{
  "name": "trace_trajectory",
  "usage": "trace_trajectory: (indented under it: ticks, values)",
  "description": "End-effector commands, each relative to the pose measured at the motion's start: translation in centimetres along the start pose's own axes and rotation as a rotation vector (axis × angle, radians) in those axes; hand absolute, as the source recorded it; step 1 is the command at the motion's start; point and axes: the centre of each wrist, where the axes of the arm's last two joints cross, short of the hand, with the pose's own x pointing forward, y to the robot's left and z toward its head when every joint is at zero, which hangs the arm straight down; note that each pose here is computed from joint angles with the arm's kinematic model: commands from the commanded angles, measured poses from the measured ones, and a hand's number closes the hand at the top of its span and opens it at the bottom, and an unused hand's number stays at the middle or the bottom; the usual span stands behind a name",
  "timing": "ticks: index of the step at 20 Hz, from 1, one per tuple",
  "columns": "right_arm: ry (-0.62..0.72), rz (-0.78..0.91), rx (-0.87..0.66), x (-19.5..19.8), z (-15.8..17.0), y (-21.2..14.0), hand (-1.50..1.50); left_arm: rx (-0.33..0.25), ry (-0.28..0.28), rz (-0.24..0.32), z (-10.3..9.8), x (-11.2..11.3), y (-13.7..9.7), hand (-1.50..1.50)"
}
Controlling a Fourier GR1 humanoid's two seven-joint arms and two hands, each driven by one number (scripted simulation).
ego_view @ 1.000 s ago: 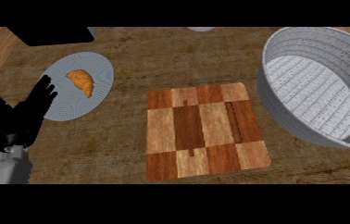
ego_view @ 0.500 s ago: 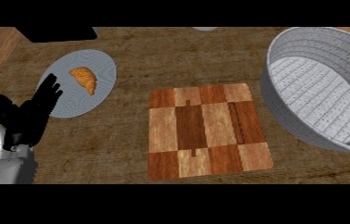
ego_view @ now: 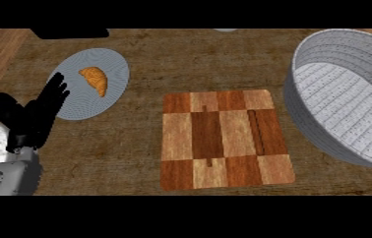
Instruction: Pick the sweet potato from the cutting board and place it in the basket
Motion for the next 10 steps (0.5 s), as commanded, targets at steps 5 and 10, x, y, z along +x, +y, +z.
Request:
trace_trajectory:
  ticks: [5, 10]
  values:
    - [-0.012, -0.054, -0.219, 4.8, -1.8, -6.7, 1.50, -0.032, -0.014, -0.001, 0.2, 0.2, -0.2, 0.00]
    - [0.060, 0.076, -0.295, 2.9, -3.9, -8.4, 1.50, -0.044, -0.006, -0.011, 0.3, -0.4, -2.0, 0.00]
